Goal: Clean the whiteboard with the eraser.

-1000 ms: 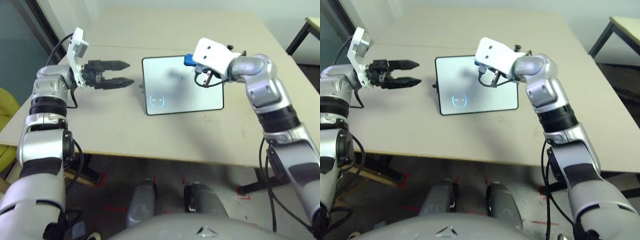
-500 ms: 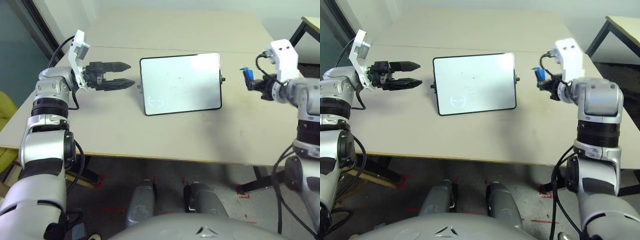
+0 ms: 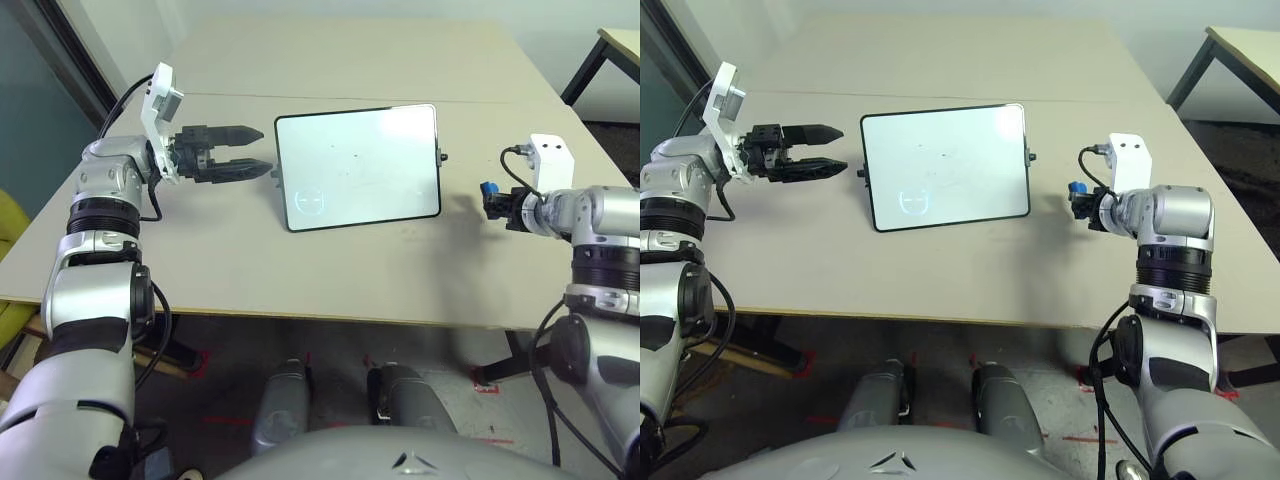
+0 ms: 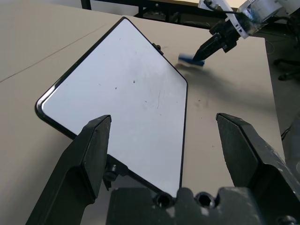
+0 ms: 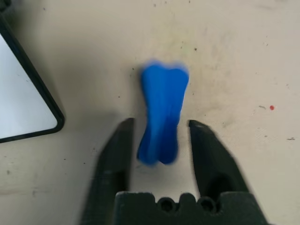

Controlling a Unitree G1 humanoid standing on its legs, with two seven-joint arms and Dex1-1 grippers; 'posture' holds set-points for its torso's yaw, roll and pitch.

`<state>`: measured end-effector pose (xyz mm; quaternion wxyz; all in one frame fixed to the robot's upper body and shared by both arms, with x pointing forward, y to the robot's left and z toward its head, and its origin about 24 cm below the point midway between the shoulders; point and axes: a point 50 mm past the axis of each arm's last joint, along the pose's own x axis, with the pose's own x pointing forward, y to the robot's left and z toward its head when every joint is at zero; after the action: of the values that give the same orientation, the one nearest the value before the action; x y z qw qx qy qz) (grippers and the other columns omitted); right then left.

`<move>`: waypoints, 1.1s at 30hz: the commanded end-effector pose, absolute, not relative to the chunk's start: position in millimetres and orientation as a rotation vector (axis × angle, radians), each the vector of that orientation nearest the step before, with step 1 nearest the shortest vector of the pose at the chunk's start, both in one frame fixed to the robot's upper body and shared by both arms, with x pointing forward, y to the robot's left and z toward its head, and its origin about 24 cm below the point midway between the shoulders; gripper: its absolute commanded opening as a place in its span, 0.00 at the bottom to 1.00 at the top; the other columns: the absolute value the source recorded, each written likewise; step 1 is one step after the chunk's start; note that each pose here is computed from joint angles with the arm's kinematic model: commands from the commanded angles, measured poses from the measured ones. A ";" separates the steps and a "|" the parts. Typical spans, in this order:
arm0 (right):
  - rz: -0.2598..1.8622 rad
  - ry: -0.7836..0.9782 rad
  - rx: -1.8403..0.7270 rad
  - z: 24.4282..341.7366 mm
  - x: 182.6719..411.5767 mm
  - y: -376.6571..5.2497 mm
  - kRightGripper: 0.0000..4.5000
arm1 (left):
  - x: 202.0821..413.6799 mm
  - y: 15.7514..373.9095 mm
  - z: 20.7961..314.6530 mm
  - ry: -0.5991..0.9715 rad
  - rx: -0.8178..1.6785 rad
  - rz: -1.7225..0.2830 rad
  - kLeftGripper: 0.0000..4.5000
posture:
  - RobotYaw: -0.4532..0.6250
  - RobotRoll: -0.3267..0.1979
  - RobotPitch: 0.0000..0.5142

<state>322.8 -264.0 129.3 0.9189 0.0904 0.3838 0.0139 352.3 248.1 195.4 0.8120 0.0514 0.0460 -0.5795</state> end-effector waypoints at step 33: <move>-0.337 -0.070 0.013 65.9 309.8 -331.9 1.00 | 353.8 321.2 105.4 0.005 0.011 0.185 1.00 | 0.54 0.62 0.09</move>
<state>311.1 -327.4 64.2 0.9875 0.0083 -0.0244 -0.1553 351.3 323.8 106.2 0.9967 0.0007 -0.0005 0.0818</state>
